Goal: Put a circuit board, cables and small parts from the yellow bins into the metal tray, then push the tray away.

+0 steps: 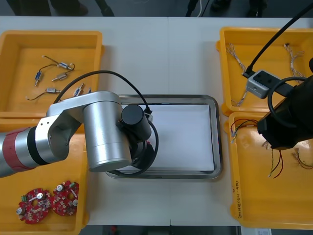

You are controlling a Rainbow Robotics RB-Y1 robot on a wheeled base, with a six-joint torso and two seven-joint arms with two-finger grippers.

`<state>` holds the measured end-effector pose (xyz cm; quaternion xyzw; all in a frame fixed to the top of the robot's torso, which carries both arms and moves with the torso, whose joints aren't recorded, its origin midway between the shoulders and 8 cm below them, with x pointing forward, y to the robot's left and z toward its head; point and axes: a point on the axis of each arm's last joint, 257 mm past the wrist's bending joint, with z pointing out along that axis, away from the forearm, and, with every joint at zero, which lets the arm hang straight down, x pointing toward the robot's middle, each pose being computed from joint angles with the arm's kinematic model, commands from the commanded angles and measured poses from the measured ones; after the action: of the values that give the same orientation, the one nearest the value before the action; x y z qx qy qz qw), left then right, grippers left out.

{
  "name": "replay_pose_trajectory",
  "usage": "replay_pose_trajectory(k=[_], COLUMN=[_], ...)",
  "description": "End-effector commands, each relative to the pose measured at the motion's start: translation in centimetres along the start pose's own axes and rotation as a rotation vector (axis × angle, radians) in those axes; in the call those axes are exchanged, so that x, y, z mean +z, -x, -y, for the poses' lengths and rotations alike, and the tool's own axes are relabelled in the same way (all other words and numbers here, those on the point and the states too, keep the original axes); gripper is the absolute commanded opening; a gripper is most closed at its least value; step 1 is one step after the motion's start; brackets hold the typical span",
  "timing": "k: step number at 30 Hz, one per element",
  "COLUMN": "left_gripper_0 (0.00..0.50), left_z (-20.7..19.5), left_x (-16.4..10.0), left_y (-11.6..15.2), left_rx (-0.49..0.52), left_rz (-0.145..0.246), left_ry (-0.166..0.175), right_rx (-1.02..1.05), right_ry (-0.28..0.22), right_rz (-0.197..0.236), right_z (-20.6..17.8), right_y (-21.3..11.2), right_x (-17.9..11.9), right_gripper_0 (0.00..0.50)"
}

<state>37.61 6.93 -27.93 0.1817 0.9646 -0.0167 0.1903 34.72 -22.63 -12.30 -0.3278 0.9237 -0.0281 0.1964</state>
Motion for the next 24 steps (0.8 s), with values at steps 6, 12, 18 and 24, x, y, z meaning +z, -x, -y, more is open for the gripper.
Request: replay_pose_trajectory(k=[6,12,18,24], left_gripper_0=[0.000,0.000,0.000,0.000], left_z=[0.1,-0.1,-0.6,-1.0], left_x=[1.0,1.6,2.3,2.7], left_y=[-0.3,-1.0,-1.5,-2.1], left_rx=[-0.069,-0.067,-0.056,-0.059], left_rz=[0.039,0.032,0.044,0.039], left_ry=[0.004,0.009,0.016,0.016], right_rx=[-0.053,-0.061,-0.065,-0.069], right_ry=[-0.052,-0.050,-0.044,-0.045], right_rz=[0.015,0.015,0.013,0.014], right_z=[0.6,0.5,0.3,0.3], right_y=[0.3,0.3,0.2,0.2], right_x=[-1.2,-1.2,-1.2,-1.3], right_gripper_0=[0.000,0.000,0.000,0.000])
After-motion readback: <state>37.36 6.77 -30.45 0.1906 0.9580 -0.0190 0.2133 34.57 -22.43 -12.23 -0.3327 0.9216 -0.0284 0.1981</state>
